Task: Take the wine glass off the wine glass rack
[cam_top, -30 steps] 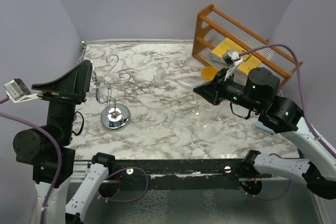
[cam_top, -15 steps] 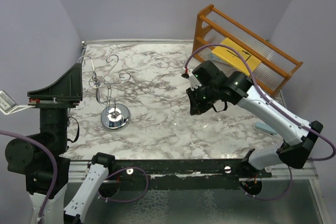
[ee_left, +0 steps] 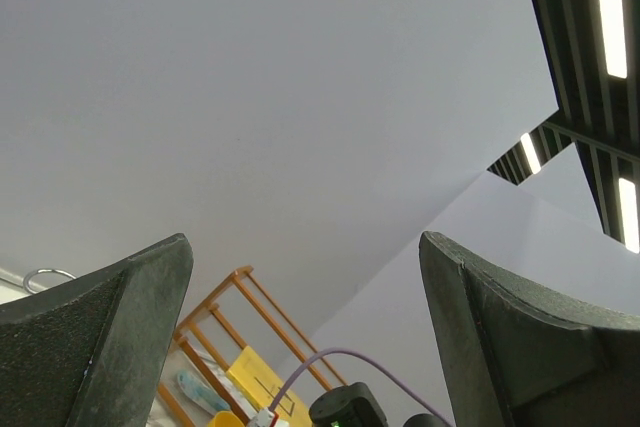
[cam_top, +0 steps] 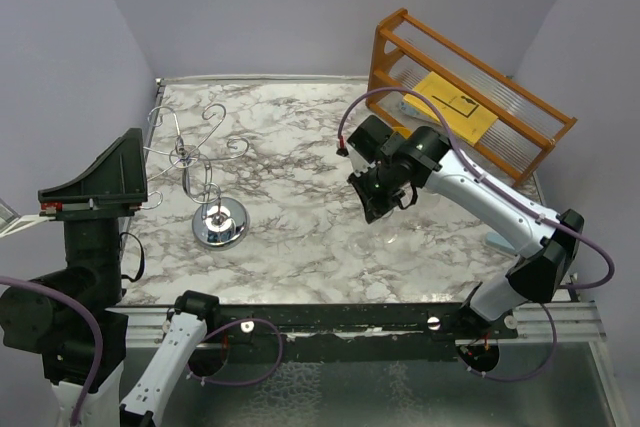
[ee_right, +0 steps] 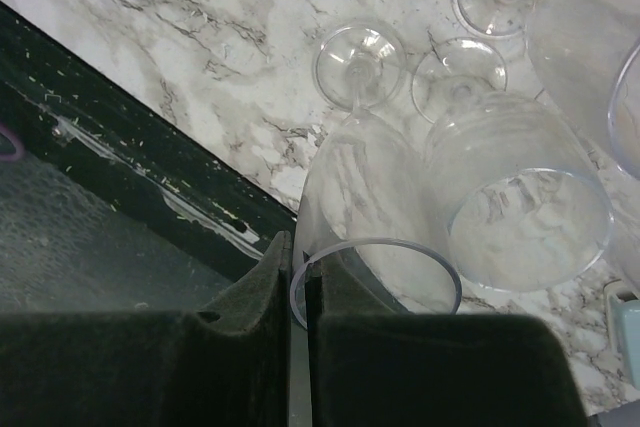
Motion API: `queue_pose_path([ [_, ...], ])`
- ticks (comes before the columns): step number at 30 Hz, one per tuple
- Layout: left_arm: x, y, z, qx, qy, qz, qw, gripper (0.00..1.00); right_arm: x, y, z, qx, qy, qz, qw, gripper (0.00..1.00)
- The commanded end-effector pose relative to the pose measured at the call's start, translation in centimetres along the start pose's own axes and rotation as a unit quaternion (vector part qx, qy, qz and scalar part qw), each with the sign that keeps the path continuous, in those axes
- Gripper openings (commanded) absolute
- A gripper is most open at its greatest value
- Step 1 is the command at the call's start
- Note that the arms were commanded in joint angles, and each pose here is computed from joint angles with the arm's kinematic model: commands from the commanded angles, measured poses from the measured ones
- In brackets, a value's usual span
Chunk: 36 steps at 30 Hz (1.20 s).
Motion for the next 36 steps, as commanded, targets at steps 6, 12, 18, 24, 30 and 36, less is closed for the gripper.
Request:
queue_pose_path([
  [6,0.9,0.2,0.7,0.012,-0.017,-0.005,1.000,0.99,0.7,-0.1,-0.6,-0.009,-0.002,0.028,1.000,0.16],
  [12,1.0,0.3,0.7,0.014,-0.018,-0.006,1.000,0.99,2.3,0.1,0.7,-0.003,-0.058,0.037,0.998,0.45],
  [18,0.9,0.3,0.4,0.017,-0.014,-0.014,1.000,0.98,5.1,0.3,5.2,-0.007,-0.169,0.040,0.985,0.84],
  [24,0.3,0.2,-1.0,0.023,0.006,-0.040,0.999,0.98,7.6,0.6,12.2,0.002,-0.333,0.046,0.942,1.00],
  [30,0.1,-0.1,-2.5,0.036,0.036,-0.094,0.994,0.98,7.5,-0.9,21.1,-0.033,-0.480,0.031,0.876,1.00],
  [36,0.2,0.1,-3.4,0.050,0.049,-0.132,0.989,0.98,4.4,-1.2,29.4,-0.017,-0.589,0.033,0.808,1.00],
])
Point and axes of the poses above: each gripper's point midway between its finger pads, its own z axis back along the fingers, its own y axis along the line the jaws close on, x = y × z, the point moved 2 cm from there along z, back along the fingers, and after that the axes turned 1 degree about -z, right-handed, at the moved point
